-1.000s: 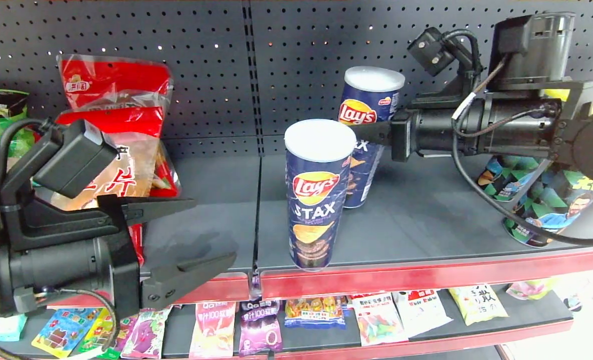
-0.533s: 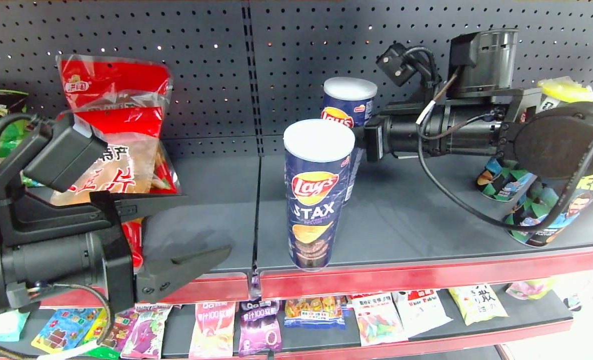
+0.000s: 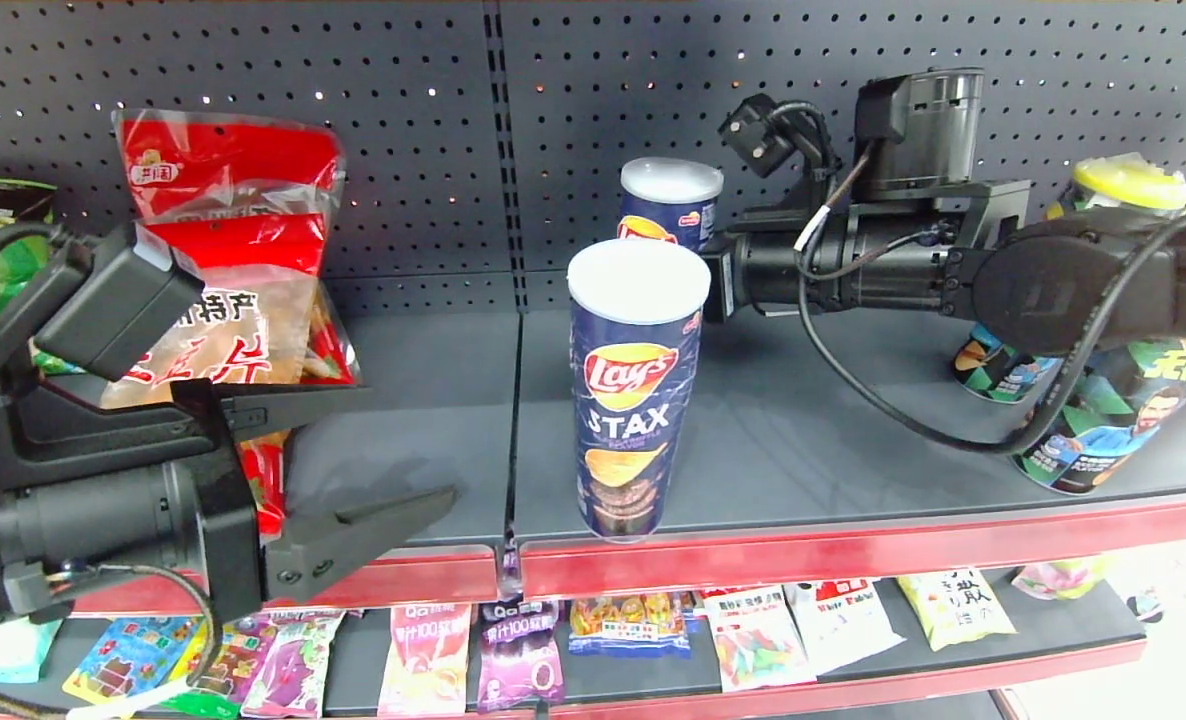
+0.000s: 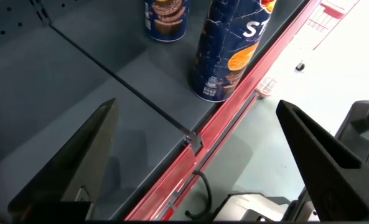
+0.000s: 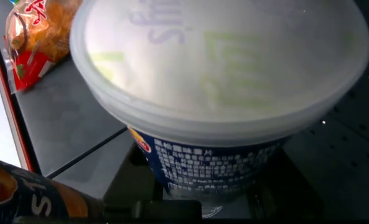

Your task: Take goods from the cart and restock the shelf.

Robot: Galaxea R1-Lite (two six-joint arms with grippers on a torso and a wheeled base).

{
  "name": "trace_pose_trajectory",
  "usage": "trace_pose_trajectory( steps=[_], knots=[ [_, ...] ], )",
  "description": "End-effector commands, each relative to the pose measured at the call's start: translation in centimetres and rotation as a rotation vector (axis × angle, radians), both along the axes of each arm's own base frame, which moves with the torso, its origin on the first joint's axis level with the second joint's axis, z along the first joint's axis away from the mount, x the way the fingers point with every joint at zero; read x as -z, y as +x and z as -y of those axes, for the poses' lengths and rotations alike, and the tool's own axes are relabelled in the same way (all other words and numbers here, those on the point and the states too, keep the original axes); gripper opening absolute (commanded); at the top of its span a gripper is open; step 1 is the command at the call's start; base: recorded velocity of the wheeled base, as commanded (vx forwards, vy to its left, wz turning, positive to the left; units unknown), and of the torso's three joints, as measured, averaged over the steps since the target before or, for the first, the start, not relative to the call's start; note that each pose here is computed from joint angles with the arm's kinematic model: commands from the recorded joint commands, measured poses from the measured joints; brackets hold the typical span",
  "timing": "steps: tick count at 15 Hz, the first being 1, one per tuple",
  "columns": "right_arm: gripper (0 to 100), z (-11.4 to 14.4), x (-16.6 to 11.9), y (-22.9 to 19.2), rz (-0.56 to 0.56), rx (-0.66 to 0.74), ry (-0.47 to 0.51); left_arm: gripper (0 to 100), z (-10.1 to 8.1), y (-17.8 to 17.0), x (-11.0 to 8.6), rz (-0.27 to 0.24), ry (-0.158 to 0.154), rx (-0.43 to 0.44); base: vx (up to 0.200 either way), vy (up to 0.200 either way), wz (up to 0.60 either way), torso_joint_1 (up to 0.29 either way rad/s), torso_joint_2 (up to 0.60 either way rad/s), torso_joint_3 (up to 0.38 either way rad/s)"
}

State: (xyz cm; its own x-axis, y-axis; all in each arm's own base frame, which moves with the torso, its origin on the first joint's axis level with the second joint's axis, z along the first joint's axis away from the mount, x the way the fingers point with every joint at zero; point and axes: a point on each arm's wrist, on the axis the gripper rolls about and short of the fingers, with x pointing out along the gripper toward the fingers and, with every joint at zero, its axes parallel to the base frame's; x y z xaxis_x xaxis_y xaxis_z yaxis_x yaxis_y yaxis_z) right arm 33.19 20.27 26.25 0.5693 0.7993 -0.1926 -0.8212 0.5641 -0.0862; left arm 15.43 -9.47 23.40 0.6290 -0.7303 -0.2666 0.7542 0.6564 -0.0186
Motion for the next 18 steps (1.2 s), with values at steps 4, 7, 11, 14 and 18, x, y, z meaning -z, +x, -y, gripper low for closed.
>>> trace_pose_trajectory(
  steps=[4, 7, 11, 14, 18],
  knots=[
    [100, -0.6, 0.2, -0.2, -0.004, -0.015, -0.002, 100, 0.0, 0.0, 0.0, 0.000, 0.000, 0.000, 0.000, 0.000, 0.00, 0.000, 0.00, 0.000],
    [100, -0.6, 0.2, -0.5, -0.014, -0.013, 0.002, 100, 0.0, 0.0, 0.1, -0.003, 0.000, 0.000, 0.000, 0.000, 0.00, 0.000, 0.00, 0.000],
    [100, 1.2, -0.3, -3.4, -0.031, -0.008, -0.006, 100, 0.0, 0.0, 0.2, -0.011, 0.001, -0.003, 0.000, 0.000, 0.00, 0.000, 0.00, 0.000],
    [100, 3.0, -0.4, -5.7, -0.041, 0.007, -0.013, 100, -0.1, 0.3, 0.4, -0.020, 0.007, -0.017, 0.000, 0.000, 0.00, 0.000, 0.00, 0.000],
    [100, 6.1, 0.1, -8.4, -0.056, 0.116, -0.038, 100, 0.0, 1.2, 1.1, -0.046, 0.032, -0.066, 0.000, 0.000, 0.00, 0.000, 0.00, 0.000]
  ],
)
